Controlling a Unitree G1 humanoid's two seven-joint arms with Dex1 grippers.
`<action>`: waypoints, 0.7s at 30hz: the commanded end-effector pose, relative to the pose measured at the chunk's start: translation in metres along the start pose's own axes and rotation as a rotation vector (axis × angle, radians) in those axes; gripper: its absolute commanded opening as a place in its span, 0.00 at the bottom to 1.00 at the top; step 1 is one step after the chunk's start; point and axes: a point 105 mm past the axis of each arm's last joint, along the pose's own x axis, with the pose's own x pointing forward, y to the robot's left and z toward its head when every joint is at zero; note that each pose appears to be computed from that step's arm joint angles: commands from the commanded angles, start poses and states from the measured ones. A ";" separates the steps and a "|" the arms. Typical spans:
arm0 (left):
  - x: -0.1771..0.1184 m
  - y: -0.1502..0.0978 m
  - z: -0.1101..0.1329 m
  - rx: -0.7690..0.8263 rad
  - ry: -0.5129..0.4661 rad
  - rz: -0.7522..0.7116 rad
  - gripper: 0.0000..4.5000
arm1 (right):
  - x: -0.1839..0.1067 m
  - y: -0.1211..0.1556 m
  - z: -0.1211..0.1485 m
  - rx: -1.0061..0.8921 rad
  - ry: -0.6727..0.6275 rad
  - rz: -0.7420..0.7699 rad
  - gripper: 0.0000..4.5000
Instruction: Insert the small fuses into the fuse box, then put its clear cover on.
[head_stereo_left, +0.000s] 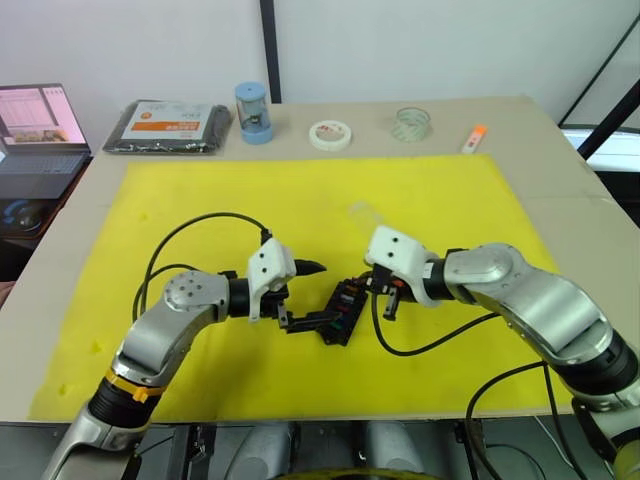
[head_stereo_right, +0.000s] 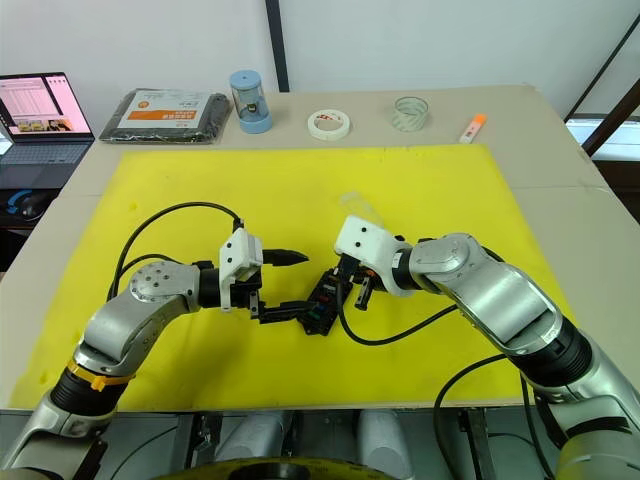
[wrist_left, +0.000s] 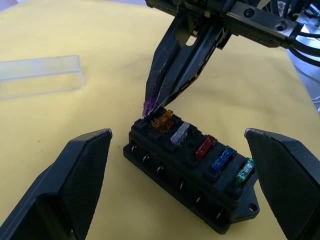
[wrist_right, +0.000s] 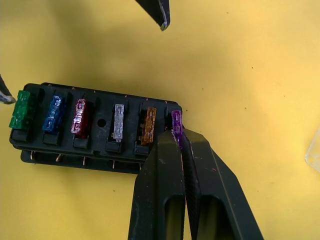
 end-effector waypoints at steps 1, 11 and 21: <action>-0.002 0.001 0.009 0.026 -0.019 0.009 1.00 | 0.001 0.000 -0.002 -0.009 0.013 0.008 0.00; -0.004 0.000 0.003 0.028 0.007 0.014 1.00 | -0.001 0.006 0.003 -0.050 -0.002 0.054 0.00; -0.006 -0.002 0.001 0.030 0.018 0.017 1.00 | -0.003 0.008 0.003 -0.074 0.002 0.069 0.00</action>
